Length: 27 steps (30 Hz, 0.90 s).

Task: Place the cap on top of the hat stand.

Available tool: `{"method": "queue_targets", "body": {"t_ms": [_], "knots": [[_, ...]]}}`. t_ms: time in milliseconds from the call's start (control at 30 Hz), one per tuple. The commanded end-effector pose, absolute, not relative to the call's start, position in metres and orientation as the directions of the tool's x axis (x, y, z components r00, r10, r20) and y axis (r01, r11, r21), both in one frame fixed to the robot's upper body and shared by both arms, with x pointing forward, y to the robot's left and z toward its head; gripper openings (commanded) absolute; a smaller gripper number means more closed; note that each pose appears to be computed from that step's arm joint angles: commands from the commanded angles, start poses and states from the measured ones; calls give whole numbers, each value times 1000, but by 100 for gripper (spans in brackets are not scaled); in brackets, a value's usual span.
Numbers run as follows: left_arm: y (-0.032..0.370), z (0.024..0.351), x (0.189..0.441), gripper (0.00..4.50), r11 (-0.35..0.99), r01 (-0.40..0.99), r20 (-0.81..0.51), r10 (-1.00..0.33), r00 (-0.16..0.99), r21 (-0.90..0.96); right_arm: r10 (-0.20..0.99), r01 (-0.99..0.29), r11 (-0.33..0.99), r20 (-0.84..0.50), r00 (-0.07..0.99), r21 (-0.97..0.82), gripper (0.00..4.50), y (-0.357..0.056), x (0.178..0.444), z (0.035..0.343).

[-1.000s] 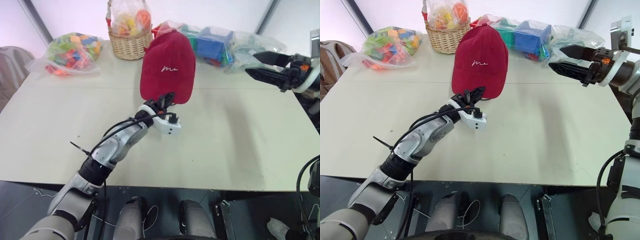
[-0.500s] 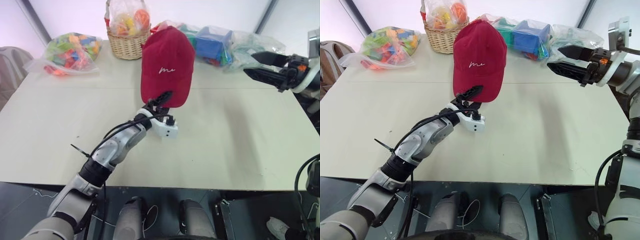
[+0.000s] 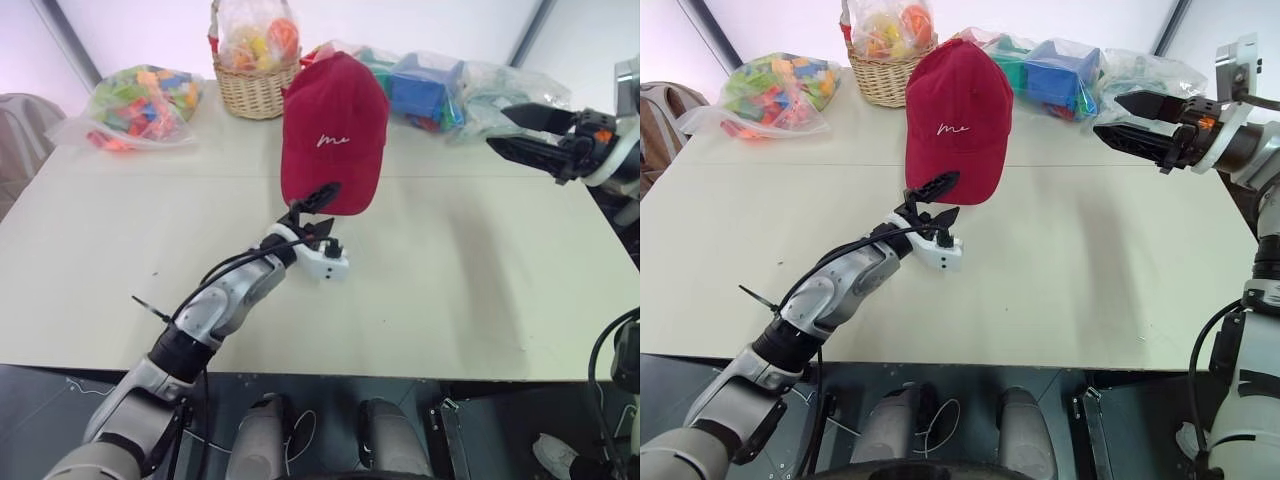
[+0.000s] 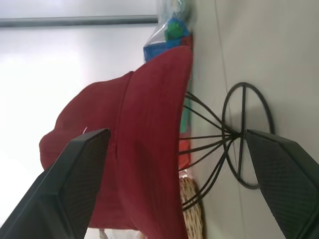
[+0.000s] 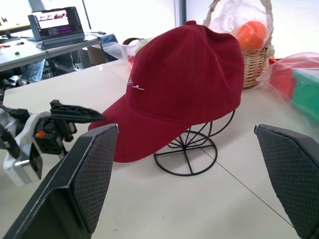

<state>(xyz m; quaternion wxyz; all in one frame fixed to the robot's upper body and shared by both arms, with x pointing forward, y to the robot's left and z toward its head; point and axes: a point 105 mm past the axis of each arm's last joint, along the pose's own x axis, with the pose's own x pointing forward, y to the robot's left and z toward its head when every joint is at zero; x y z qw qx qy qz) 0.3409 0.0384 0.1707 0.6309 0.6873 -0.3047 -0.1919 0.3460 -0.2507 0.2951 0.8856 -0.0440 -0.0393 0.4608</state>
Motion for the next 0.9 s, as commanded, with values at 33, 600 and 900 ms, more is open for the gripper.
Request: {"method": "queue_targets", "body": {"t_ms": [33,600,900], "knots": [[55,204,333,449,54,-232,214,-630,746,971,827,-812,561,58,560,-160,450,-250,340,308],[193,235,276,449,704,206,61,-334,941,679,781,-776,622,6,625,-109,450,-280,347,290],[271,193,235,449,915,315,-181,-275,944,252,766,-768,638,-54,640,-56,450,-293,353,267]]}}
